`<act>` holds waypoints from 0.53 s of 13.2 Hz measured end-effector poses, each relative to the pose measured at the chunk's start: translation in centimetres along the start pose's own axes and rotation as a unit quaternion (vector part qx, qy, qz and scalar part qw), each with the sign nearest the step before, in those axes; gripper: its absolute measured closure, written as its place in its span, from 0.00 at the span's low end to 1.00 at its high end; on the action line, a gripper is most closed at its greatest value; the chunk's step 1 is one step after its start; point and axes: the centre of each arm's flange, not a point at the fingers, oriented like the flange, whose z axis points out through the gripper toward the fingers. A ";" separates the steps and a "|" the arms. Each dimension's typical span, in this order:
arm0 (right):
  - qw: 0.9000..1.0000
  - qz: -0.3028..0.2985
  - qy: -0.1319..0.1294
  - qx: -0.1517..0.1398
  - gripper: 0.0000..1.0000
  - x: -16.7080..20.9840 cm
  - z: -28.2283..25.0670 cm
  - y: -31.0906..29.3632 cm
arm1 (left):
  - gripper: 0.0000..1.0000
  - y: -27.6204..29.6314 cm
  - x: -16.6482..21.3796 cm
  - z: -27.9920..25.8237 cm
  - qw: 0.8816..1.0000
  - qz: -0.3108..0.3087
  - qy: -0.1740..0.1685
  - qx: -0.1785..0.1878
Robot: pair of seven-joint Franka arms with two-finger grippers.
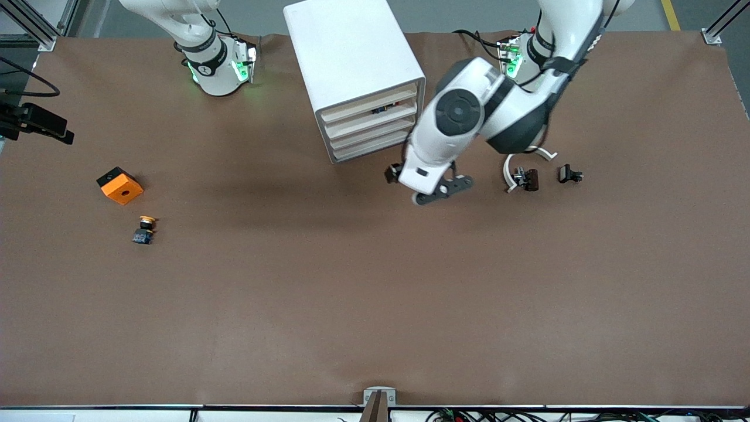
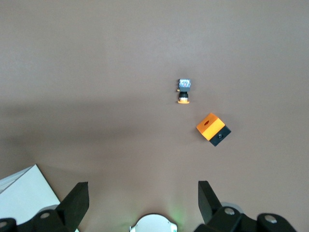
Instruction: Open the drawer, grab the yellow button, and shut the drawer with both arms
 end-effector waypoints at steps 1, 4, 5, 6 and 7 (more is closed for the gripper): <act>1.000 -0.001 0.007 0.002 0.00 0.1 -0.2 -0.1 | 0.00 -2.2 1.9 -1.2 1.000 0.011 -0.004 0.004; 1.000 -0.002 0.017 0.009 0.00 -0.7 -1.1 -0.2 | 0.00 -9.5 7.1 -5.4 0.999 0.051 -0.013 0.007; 1.000 -0.002 0.020 0.010 0.00 -1.3 -1.4 0.0 | 0.00 -12.2 8.7 -6.8 0.998 0.063 -0.014 0.005; 1.000 0.000 0.021 0.011 0.00 -2.0 -1.5 0.2 | 0.00 -15.1 10.1 -8.2 0.997 0.077 -0.014 0.002; 1.000 0.002 0.022 0.012 0.00 -2.6 -1.5 0.5 | 0.00 -18.1 11.4 -9.6 0.996 0.093 -0.013 -0.001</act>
